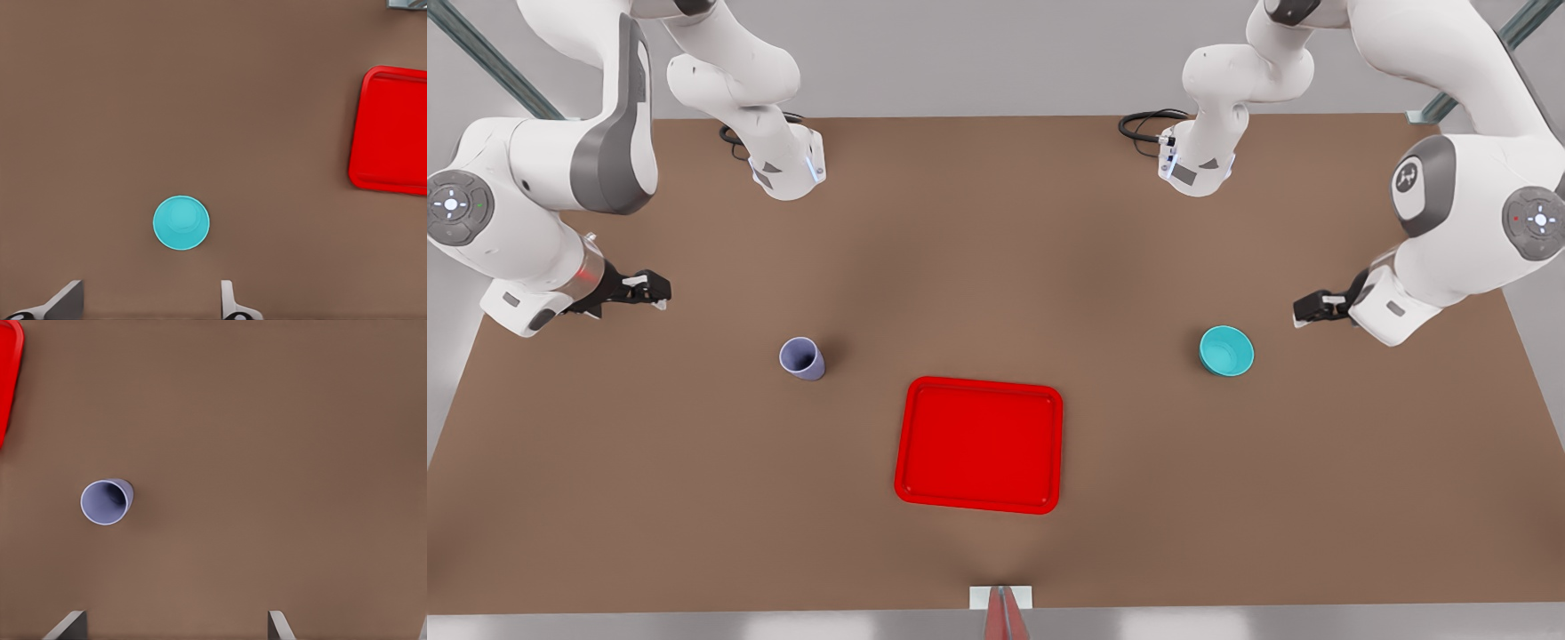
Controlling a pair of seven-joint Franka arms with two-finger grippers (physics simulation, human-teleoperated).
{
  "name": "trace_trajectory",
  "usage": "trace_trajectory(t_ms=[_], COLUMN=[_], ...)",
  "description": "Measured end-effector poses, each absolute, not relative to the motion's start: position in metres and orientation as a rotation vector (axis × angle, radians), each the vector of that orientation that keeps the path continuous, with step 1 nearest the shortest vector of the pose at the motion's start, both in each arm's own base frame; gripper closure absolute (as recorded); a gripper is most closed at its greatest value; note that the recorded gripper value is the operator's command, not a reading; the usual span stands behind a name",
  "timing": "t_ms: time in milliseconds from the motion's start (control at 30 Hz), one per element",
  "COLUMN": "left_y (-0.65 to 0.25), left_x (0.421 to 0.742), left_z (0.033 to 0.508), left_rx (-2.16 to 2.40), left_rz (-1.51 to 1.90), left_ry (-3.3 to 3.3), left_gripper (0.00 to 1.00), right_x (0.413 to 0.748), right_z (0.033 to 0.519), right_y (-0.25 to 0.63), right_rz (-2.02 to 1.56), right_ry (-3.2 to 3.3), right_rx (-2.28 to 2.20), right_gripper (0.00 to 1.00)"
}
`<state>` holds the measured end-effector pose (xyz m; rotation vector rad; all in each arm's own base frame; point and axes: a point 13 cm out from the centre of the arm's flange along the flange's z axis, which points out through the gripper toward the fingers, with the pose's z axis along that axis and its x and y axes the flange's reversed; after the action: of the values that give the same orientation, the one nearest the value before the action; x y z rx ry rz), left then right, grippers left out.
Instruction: Place the bowl on the tray with the left arm and the cup on the tray with the right arm
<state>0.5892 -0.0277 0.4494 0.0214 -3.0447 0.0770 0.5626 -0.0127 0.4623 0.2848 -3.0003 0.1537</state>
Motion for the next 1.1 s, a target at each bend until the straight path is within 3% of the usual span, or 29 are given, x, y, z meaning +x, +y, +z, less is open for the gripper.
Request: trace_trajectory(t_ms=[100,167,233,300,400,533,833,900,967,1033,1100], left_y=[-0.024,0.015,0.061,0.078,0.073,0.061,0.026,0.024,0.024,0.025,0.026], left_x=[0.583,0.560,0.513,0.488,0.467,0.482,0.514,0.517,0.518,0.519,0.524], left_z=[0.437,0.349,0.240,0.179,0.121,0.083,0.065,0.062,0.059,0.056,0.059], left_rx=[0.039,0.167,0.325,0.370,0.354,0.270,0.071,0.028,-0.010,-0.046,-0.082], left_rz=[0.076,0.137,0.276,0.351,0.427,0.467,0.556,0.559,0.559,0.558,0.557], left_ry=[-3.012,-2.874,-2.714,-2.669,-2.676,-2.789,-2.946,-2.962,-2.970,-2.978,-2.993], left_gripper=[0.00,0.00,0.00,0.00,0.00,0.00,0.00,0.43,0.47,0.69,0.79], right_x=[0.564,0.561,0.561,0.557,0.560,0.564,0.567,0.568,0.569,0.569,0.570], right_z=[0.461,0.435,0.404,0.390,0.388,0.390,0.396,0.397,0.396,0.396,0.396], right_y=[-0.011,0.002,0.050,0.101,0.101,0.090,0.085,0.079,0.077,0.076,0.076], right_rz=[0.156,0.156,0.172,0.188,0.193,0.198,0.233,0.238,0.243,0.251,0.257], right_ry=[-2.997,-2.943,-2.875,-2.842,-2.853,-2.873,-2.896,-2.900,-2.901,-2.900,-2.901], right_rx=[0.298,0.333,0.446,0.558,0.536,0.488,0.449,0.430,0.421,0.416,0.412], right_gripper=[0.00,0.00,0.00,0.00,0.00,0.00,0.00,0.00,0.00,0.00,0.00])
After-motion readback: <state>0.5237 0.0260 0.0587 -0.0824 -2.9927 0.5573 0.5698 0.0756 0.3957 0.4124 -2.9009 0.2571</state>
